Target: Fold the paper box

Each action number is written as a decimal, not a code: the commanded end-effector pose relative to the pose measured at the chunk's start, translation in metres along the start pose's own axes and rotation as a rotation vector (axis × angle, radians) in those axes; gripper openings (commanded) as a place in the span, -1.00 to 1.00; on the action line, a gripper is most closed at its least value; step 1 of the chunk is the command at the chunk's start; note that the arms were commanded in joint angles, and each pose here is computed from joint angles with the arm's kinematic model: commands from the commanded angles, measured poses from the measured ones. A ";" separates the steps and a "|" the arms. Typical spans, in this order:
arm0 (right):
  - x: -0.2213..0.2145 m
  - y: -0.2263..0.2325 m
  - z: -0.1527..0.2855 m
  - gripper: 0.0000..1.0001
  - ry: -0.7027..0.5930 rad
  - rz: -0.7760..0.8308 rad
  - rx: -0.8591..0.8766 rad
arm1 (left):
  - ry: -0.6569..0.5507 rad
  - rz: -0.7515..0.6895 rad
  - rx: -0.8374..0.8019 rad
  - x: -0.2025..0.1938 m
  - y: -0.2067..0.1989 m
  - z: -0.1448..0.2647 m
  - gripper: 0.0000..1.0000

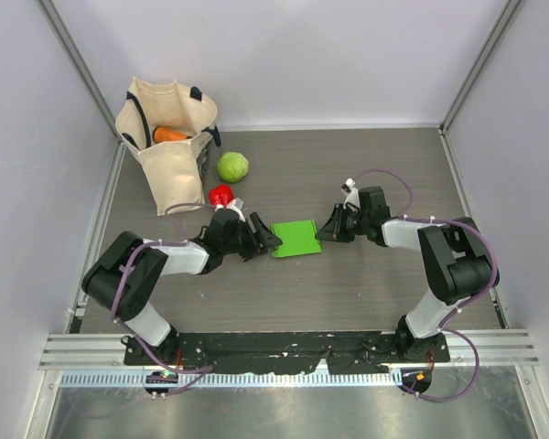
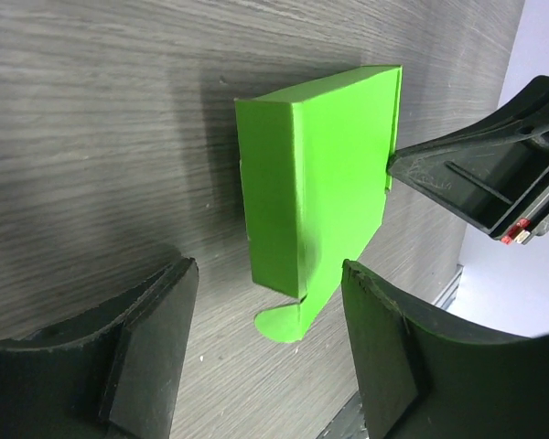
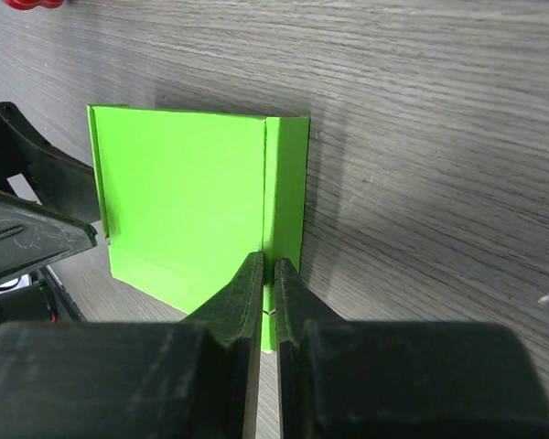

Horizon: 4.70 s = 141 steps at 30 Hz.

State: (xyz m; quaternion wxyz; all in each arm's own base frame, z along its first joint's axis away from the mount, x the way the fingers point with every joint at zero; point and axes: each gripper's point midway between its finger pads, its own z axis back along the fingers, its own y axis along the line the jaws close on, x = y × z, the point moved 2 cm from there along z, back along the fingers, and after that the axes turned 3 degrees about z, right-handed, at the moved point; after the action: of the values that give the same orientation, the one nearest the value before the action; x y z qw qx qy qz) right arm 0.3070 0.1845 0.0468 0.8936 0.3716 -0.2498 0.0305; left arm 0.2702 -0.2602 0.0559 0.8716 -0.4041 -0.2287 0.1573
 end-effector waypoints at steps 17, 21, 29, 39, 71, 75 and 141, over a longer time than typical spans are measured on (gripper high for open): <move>-0.012 -0.026 0.000 -0.78 0.008 -0.046 -0.097 | 0.002 0.177 -0.135 0.001 -0.005 -0.036 -0.05; -0.010 -0.020 0.001 -0.49 -0.004 -0.028 -0.117 | -0.024 0.202 -0.124 0.002 -0.002 -0.027 -0.31; 0.021 0.037 0.043 0.18 -0.137 0.255 -0.343 | 0.091 0.338 -0.130 -0.010 -0.009 -0.003 -0.57; -0.035 0.183 0.070 0.24 -0.284 1.045 -0.300 | 0.294 0.533 -0.097 -0.027 -0.032 0.054 -0.67; -0.096 0.187 0.042 0.19 -0.320 1.458 -0.490 | 0.376 0.633 -0.139 -0.045 -0.050 0.125 -0.63; -0.084 0.187 0.049 0.14 -0.421 1.451 -0.552 | 0.376 0.629 -0.145 -0.046 -0.053 0.130 -0.60; -0.116 0.150 0.022 -0.70 0.306 0.929 -0.022 | -0.120 -0.713 -0.206 -0.017 -0.060 0.107 -0.23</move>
State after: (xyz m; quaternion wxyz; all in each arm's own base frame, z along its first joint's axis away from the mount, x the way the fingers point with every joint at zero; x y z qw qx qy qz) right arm 0.1526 0.2847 0.0869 0.8232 0.1880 -0.2247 0.4862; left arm 0.1998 -0.2298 0.1513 0.8317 -0.3597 -0.3992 -0.1398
